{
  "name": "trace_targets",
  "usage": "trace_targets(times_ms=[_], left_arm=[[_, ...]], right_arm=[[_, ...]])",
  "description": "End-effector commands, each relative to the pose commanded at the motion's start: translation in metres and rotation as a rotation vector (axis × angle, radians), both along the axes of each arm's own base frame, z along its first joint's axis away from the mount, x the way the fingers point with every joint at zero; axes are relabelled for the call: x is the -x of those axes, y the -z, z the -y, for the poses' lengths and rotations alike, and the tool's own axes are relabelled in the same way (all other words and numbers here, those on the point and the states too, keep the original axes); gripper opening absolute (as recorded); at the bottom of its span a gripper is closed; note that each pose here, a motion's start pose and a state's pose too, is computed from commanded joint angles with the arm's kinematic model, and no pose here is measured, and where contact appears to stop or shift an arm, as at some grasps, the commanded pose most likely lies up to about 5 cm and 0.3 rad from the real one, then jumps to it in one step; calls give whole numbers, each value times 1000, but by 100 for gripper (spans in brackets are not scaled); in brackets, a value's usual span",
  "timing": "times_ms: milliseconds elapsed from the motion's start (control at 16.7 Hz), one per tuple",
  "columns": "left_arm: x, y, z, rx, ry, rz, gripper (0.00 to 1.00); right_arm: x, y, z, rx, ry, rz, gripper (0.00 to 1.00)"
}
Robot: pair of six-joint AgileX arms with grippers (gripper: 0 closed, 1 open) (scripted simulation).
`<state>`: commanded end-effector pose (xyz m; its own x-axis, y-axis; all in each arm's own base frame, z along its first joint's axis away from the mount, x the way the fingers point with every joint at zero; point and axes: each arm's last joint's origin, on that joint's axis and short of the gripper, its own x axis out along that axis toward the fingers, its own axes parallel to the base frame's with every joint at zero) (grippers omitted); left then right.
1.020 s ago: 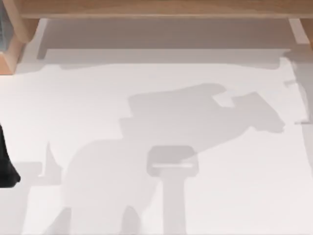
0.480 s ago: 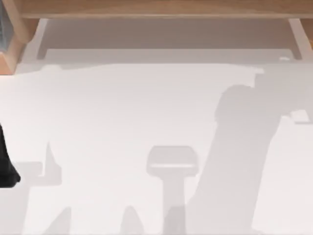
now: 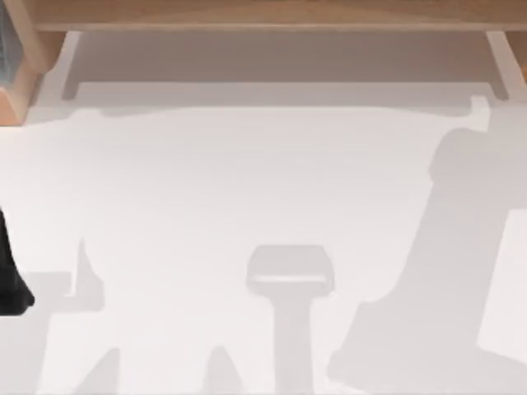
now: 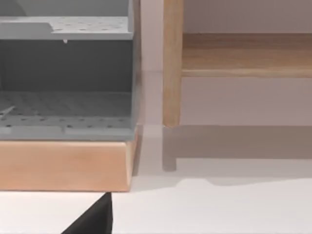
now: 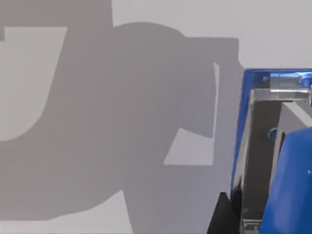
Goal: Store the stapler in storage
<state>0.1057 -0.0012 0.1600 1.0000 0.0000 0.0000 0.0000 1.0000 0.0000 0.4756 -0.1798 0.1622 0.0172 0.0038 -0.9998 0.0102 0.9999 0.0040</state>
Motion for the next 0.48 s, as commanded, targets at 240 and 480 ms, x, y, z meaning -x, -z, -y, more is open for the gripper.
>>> trace_targets(times_ms=[240, 480], left_arm=[[0, 0, 0, 0, 0, 0, 100], [0, 0, 0, 0, 0, 0, 100]], right_arm=[[-1, 1, -2, -1, -7, -1, 0], [-1, 2, 0, -26, -78, 24, 0]])
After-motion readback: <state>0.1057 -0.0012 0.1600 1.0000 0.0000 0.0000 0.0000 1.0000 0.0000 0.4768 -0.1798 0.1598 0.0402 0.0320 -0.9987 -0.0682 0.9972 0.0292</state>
